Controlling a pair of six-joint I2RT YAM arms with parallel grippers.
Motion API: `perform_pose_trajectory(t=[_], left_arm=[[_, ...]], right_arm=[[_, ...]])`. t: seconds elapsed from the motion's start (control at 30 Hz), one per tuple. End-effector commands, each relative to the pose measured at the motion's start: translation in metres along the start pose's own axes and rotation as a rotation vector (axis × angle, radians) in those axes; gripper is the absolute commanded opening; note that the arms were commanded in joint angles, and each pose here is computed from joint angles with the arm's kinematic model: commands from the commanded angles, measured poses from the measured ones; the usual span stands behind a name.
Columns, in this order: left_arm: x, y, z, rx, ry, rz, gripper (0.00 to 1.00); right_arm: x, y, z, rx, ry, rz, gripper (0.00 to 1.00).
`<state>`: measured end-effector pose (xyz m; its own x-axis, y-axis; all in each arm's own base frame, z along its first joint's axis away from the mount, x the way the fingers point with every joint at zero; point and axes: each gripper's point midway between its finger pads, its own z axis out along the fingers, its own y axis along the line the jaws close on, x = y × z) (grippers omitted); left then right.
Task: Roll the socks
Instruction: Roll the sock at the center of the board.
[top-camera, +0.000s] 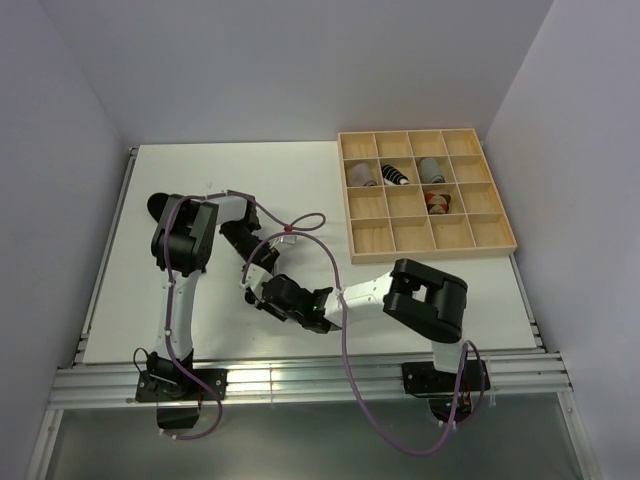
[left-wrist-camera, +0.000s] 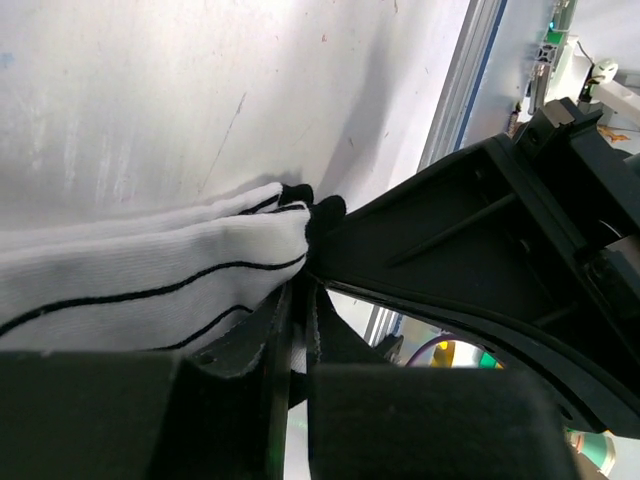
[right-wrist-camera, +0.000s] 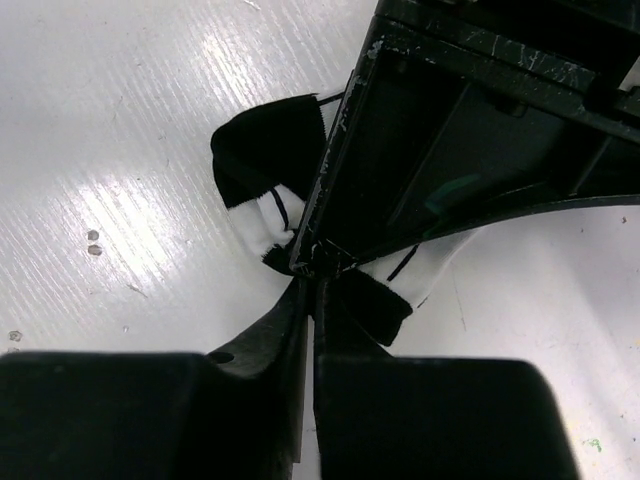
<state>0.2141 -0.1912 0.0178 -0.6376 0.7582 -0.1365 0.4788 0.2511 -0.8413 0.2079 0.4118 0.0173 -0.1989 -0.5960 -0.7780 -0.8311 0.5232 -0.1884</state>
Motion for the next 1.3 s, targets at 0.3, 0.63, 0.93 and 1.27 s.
perform_pose_trajectory(t=[0.3,0.63,0.93,1.27], left_arm=[[-0.058,-0.027,-0.037,-0.124,-0.134,0.218,0.29],[-0.09,-0.014,-0.083,-0.421,-0.349,0.261,0.22],[-0.081,0.007,-0.151,-0.774,-0.593,0.255,0.22],[-0.052,-0.008,-0.141,-0.894,-0.552,0.461,0.35]], right_arm=[[0.013,-0.013,-0.016,0.013,0.14,0.102,0.0],[0.02,-0.007,-0.037,-0.164,0.318,0.251,0.0],[0.015,-0.025,-0.045,-0.4,0.467,0.562,0.0],[-0.002,-0.039,-0.035,-0.564,0.53,0.782,0.02]])
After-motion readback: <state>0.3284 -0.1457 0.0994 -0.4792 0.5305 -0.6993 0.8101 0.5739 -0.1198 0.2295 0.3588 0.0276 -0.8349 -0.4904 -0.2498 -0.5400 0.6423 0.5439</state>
